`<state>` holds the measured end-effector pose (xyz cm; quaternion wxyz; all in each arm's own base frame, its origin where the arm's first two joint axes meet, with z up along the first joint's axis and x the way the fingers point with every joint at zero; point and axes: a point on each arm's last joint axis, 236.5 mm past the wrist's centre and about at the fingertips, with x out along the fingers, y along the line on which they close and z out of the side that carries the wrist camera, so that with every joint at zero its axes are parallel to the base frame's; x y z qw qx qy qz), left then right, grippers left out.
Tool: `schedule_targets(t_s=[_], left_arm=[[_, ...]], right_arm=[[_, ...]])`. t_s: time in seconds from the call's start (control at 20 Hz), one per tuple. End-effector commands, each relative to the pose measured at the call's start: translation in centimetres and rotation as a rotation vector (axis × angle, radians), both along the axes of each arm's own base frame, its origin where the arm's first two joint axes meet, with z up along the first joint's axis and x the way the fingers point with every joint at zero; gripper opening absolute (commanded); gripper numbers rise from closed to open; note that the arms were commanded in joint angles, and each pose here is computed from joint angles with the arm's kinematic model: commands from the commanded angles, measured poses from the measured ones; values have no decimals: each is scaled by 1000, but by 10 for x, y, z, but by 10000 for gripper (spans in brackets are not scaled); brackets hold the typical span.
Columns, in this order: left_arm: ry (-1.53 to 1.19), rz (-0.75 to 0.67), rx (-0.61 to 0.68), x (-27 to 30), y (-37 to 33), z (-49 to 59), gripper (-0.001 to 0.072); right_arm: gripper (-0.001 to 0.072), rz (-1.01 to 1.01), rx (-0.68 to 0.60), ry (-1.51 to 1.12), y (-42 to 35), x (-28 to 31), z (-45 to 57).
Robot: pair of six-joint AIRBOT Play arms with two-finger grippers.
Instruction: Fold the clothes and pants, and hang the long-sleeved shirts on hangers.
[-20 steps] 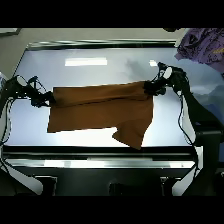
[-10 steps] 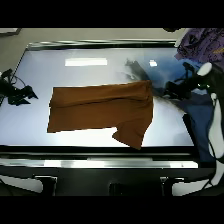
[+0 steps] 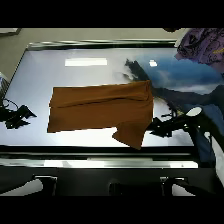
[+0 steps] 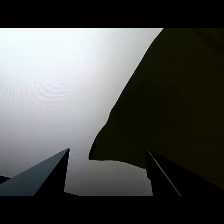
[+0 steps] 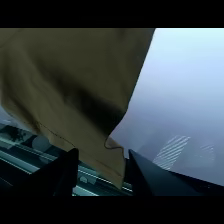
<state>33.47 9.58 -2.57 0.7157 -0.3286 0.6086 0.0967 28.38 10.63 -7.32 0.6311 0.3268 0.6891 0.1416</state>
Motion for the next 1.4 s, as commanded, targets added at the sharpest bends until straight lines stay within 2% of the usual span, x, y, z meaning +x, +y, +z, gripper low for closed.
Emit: schedule_targets(t_s=[0.0, 0.1, 0.3, 0.35, 0.4, 0.6, 0.85, 1.0, 1.25, 1.35], left_arm=[[-3, 24, -28, -10, -9, -6, 542], [-3, 24, -28, -10, -9, -6, 542], [-17, -9, -39, -10, -13, -6, 542], [-17, -13, -48, -13, -12, -9, 542], [-10, 0, -60, -18, -10, -13, 542], [-30, 38, -183, -40, -17, -39, 542], [21, 51, -225, -54, -28, -71, 534], [-7, 26, -275, -44, -41, -73, 524], [1, 4, -279, -35, -54, -87, 515], [8, -10, -270, -31, -60, -95, 415]], right_arm=[[378, -5, -6, -5, 28, -12, -17], [366, -37, -34, -34, 32, -1, -20], [203, -116, -34, -83, 30, 19, -19], [75, -115, -32, -82, 30, 19, -19], [24, -114, -27, -78, 31, 18, -18], [23, -107, -16, -85, 34, 16, -12], [22, -93, -6, -75, 36, 12, -9], [22, -84, -3, -77, 37, 11, -8], [22, -80, -1, -92, 37, 11, -2], [21, -76, -1, -105, 37, 11, 2]])
